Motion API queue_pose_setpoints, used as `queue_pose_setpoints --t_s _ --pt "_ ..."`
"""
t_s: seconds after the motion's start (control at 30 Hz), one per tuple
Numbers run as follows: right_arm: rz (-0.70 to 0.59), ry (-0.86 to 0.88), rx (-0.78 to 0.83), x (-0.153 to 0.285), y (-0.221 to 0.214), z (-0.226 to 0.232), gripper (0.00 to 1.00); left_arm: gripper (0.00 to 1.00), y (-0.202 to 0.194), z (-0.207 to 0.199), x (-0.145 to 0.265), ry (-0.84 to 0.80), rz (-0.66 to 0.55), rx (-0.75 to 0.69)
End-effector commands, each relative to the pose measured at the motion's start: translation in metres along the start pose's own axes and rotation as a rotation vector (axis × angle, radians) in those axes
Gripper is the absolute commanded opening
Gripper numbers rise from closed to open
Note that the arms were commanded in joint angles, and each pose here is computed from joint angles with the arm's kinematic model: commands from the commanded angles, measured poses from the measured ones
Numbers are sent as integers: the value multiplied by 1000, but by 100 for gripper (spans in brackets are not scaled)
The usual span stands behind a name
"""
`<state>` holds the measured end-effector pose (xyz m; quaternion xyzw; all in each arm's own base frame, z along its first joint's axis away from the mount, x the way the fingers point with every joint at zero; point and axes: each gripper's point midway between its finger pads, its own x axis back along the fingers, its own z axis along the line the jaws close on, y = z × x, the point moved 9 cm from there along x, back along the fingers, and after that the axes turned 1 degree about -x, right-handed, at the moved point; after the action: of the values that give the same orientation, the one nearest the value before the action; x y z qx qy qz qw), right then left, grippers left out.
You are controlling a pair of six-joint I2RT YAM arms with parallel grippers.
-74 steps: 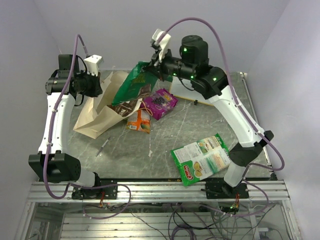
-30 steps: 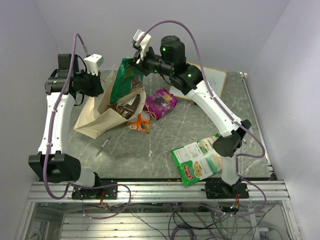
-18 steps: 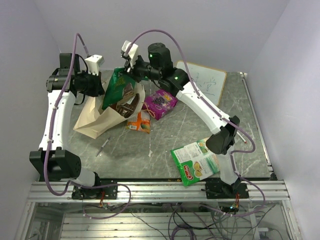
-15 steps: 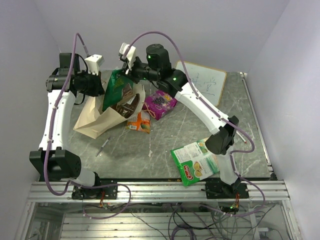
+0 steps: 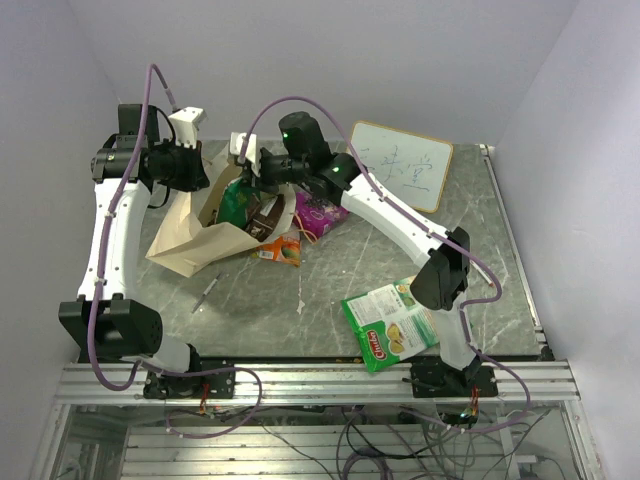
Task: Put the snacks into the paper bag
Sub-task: Place the snack in the paper bag.
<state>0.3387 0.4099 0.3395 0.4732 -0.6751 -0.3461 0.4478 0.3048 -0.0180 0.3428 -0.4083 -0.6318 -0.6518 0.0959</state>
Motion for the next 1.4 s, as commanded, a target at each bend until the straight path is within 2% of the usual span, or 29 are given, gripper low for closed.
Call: queue_pose_setpoints --t_s 0.0,0.13,0.3,0.6,0.87,1.07,1.37 --pt "-36 70 91 15 14 9 0 7 7 -1 4 8 -13 -1" --pt "10 110 103 15 -1 18 0 7 7 2 3 24 -10 6" --pt "29 120 134 26 1 23 1 7 6 6 2 57 0 13" --pt "84 148 121 25 -18 32 16 7 7 9 6 88 -3 8" --pt "128 156 98 24 -30 35 25 7 8 11 5 107 1 4" --pt "165 144 104 26 -35 35 37 7 8 13 5 112 7 2" --pt "210 100 84 35 -32 34 41 7 6 13 5 115 10 -8"
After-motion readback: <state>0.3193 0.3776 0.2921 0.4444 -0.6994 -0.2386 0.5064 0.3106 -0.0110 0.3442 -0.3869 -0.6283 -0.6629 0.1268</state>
